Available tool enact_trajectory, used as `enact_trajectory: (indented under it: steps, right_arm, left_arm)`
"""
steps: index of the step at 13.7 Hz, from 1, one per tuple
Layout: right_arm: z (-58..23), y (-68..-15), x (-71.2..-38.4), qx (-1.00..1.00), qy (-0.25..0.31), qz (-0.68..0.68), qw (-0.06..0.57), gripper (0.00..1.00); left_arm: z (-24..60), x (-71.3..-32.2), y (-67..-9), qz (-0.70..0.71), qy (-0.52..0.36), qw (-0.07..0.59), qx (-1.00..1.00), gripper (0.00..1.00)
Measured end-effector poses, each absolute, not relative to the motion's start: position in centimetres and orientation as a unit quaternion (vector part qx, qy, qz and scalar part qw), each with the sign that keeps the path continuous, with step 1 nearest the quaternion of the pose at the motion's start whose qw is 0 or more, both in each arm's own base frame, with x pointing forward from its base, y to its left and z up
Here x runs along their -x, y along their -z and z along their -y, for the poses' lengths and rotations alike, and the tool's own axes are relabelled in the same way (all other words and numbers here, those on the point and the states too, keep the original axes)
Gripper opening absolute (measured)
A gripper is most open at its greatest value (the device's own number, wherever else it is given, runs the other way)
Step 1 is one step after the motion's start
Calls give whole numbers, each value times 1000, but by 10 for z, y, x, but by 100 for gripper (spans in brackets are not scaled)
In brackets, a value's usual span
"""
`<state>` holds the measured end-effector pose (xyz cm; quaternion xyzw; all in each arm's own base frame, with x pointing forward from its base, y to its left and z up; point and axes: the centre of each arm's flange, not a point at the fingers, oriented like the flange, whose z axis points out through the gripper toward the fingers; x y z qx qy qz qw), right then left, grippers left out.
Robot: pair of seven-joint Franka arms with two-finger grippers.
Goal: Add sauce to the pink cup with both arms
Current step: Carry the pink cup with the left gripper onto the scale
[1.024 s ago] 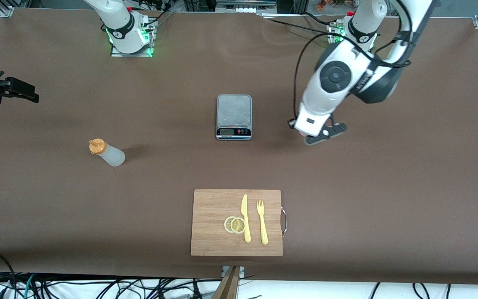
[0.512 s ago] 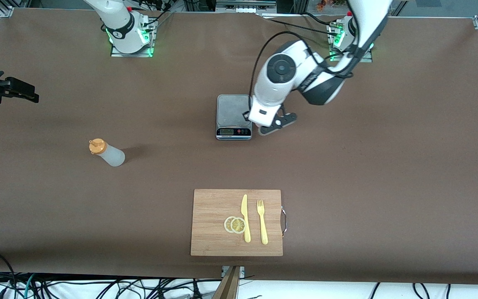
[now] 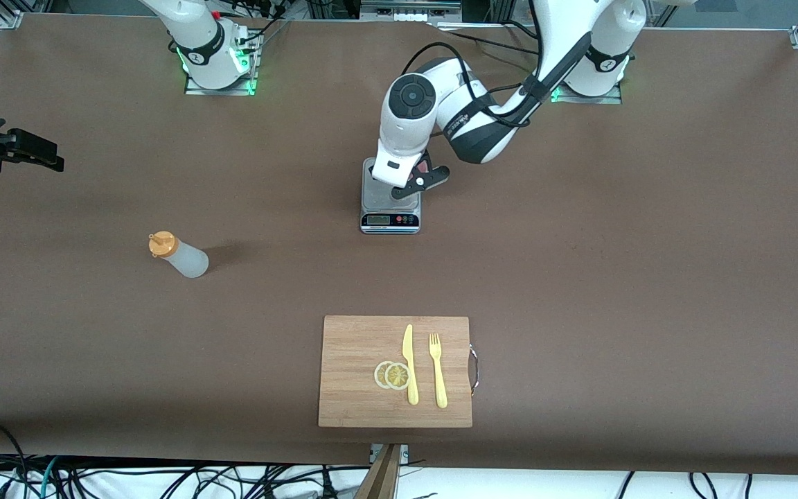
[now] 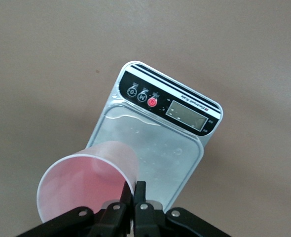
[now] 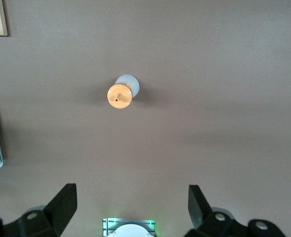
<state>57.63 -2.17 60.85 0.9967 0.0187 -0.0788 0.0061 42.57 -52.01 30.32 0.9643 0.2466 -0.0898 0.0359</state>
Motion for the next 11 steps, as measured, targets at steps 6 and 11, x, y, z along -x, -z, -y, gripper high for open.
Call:
enact_trajectory:
  steps: [6,11]
  right_arm:
    - [24,-609,-576,-997,79,-17,6,100]
    - [25,-609,-576,-997,79,-15,6,100]
  left_arm:
    - [548,-429,-289,-259,77,37,-962,4]
    - [554,-422,-274,-255,62,19,-965,28]
